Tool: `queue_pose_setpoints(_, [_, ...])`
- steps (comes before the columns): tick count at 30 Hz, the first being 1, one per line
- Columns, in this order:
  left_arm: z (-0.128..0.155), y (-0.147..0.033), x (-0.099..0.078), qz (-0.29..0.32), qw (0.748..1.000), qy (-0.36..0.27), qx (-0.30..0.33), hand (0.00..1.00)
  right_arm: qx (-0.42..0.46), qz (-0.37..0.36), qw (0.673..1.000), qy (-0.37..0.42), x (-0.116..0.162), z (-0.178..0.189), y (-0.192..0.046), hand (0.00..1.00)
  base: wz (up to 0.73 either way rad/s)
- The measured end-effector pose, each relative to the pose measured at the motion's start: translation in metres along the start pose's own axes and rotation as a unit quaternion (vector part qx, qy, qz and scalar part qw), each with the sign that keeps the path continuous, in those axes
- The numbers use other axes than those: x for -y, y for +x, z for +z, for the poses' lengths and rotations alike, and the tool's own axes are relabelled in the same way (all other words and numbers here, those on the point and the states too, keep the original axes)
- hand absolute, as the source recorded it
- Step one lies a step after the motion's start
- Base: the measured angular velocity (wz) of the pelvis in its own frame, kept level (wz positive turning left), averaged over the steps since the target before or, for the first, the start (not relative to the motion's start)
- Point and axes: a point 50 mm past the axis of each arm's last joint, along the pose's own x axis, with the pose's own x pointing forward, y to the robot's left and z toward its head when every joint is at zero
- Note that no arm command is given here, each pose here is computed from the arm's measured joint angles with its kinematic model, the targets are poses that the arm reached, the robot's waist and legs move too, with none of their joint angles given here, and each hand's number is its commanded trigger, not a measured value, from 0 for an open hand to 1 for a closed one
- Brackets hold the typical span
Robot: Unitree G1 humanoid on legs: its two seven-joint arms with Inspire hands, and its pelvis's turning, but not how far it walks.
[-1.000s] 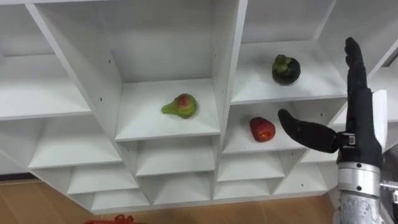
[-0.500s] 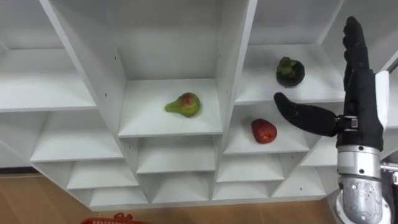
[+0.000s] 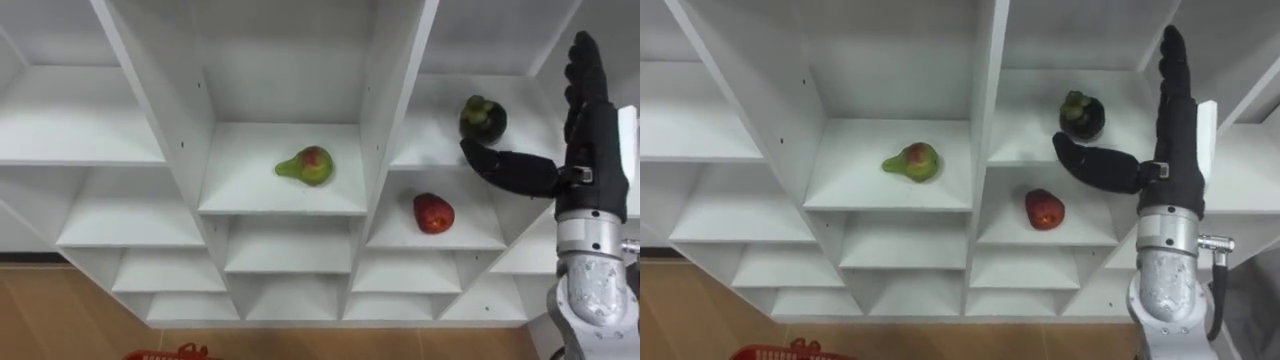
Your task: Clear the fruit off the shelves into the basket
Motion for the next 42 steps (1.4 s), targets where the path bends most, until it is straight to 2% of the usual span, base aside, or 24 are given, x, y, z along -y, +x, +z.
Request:
queue_pose_setpoints(8, [-0.002,-0.001,-0.001,0.014,1.0,0.002,-0.004,1.0,-0.06,-0.005,0.998,-0.018,0.006,-0.028,0.017,0.0,0.02])
queue_pose_setpoints(17, [-0.012,-0.004,-0.003,0.012,1.0,0.001,-0.026,1.0,-0.073,-0.008,0.997,-0.019,0.008,-0.031,0.027,0.0,0.06])
queue_pose_setpoints(21, [-0.009,-0.003,-0.004,0.012,1.0,0.001,-0.023,1.0,-0.092,-0.002,0.996,-0.009,0.005,-0.035,0.04,0.0,0.03])
queue_pose_setpoints(31, [-0.003,-0.001,-0.004,0.0,1.0,0.005,-0.022,1.0,-0.083,0.015,0.996,-0.006,0.007,-0.029,0.051,0.0,0.06])
queue_pose_setpoints(42, [0.002,0.0,-0.005,-0.006,1.0,0.016,-0.02,1.0,-0.089,0.033,0.995,-0.044,0.004,-0.03,0.061,0.0,0.0])
